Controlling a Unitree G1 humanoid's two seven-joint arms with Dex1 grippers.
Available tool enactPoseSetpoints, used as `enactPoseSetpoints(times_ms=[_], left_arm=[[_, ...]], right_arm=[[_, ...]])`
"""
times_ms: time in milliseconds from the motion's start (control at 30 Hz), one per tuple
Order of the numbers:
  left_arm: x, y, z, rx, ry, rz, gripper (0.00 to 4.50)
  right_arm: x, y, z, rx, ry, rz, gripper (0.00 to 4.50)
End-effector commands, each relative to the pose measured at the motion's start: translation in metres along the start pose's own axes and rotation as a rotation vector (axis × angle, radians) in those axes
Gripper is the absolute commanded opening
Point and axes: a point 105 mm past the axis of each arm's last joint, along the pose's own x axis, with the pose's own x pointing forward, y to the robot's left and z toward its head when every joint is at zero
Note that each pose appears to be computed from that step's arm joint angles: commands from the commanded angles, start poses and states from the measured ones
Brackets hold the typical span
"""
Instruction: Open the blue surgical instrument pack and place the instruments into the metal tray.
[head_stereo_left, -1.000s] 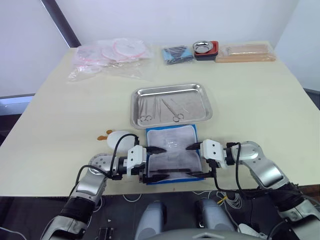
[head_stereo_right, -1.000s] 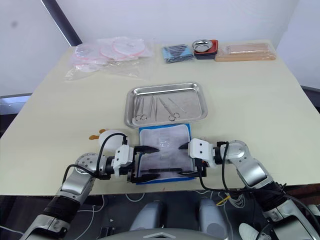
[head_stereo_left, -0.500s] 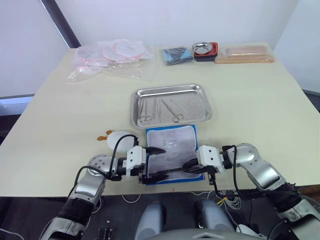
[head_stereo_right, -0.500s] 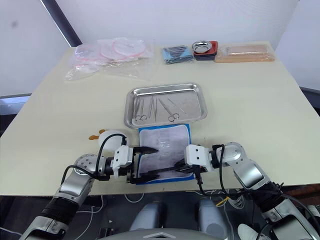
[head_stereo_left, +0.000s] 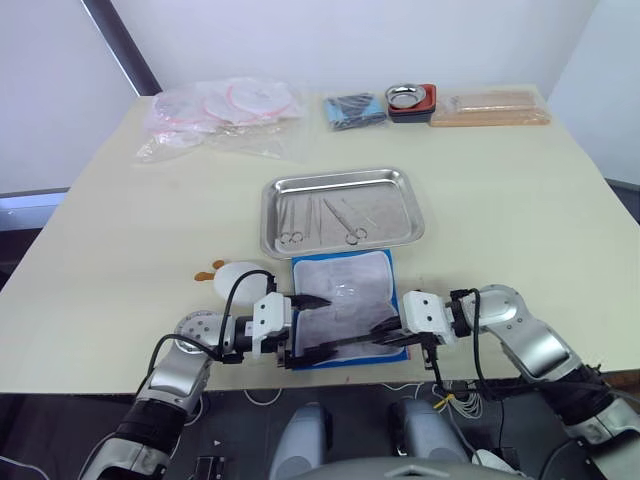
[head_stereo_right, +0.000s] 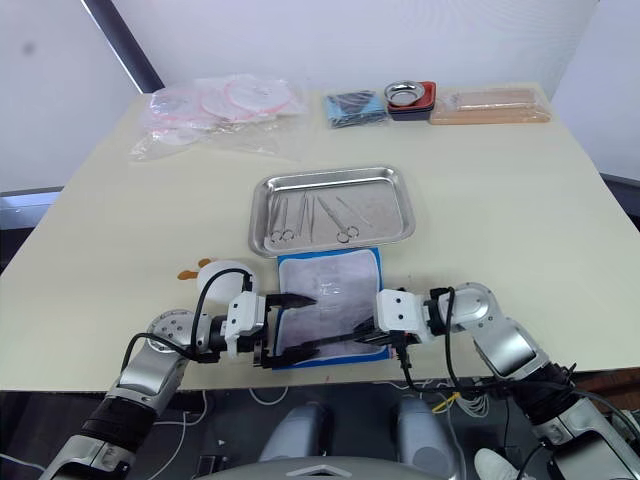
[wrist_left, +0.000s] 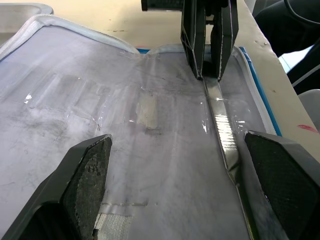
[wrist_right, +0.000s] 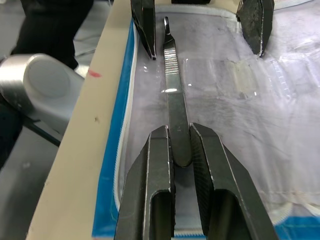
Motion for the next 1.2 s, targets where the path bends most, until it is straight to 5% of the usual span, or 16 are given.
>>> enactPoseSetpoints(times_ms=[33,533,833,1200], left_arm=[[-0.006,-0.029,-0.05,-0.18,0.161,-0.047,4.5],[-0.005,-0.031,-0.052,-0.188,0.161,-0.05,4.5],[-0.002,-0.029,-0.053,-0.19,0.153,-0.04,4.5],[-0.001,-0.028,-0.055,-0.187,0.149,-0.031,4.5]], right_arm=[[-0.009,-0.004,0.017,-0.051,-0.002,-0.02,0.09],[-0.022,-0.012,0.036,-0.151,0.057,-0.02,0.09],[-0.041,-0.014,0.025,-0.156,0.142,-0.016,0.09],[-0.099,-0.02,0.017,-0.038,0.188,-0.078,0.09]])
